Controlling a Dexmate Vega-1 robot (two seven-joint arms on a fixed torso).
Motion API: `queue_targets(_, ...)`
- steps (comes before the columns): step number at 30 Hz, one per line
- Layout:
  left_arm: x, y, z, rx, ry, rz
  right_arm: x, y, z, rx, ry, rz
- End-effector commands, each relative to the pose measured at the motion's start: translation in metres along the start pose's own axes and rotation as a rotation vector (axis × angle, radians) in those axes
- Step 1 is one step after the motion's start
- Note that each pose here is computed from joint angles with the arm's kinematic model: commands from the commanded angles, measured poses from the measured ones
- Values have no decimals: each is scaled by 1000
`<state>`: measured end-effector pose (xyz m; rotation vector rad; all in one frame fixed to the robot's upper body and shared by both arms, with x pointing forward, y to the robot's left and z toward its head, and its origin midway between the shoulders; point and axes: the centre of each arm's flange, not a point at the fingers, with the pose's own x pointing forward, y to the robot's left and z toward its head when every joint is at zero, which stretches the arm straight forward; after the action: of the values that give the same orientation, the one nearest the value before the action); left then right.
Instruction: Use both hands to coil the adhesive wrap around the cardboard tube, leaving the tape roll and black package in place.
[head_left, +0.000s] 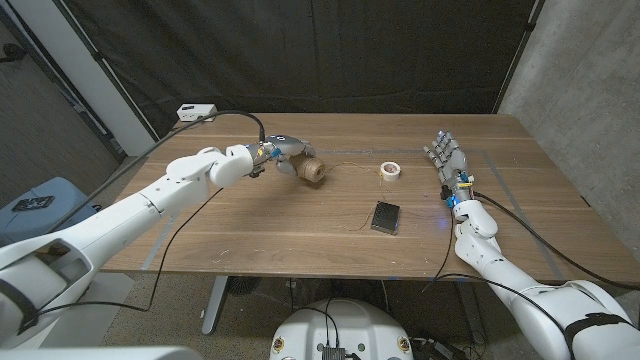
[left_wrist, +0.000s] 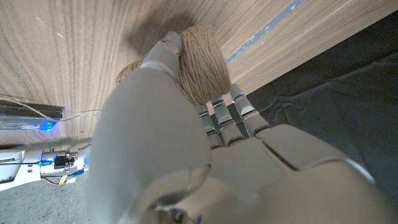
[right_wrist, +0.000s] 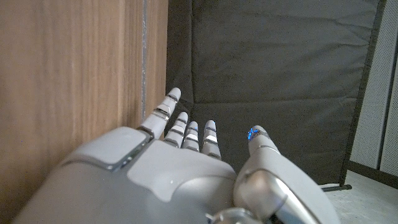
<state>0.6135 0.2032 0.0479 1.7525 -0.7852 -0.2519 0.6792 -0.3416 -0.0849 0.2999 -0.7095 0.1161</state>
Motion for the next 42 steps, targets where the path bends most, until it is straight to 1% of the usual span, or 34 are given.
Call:
queue_targets(1, 2, 5, -3, -3, -14, 14, 13, 12, 20, -60, -26, 47)
queue_targets(7, 3, 7, -5, -1, -17, 19, 17, 16, 28, -84, -36, 63)
queue_targets(14, 5, 8, -7, -2, -22, 27, 20, 20, 42, -110, -66, 78)
queue_targets(23, 9, 17, -8, -13, -36, 43, 23, 29, 55, -157, -81, 113)
queue_targets(32, 12, 30, -6, -13, -57, 66, 24, 39, 62, -216, -68, 159)
queue_targets(42, 15, 38, -3, -16, -68, 81, 24, 46, 62, -245, -44, 189)
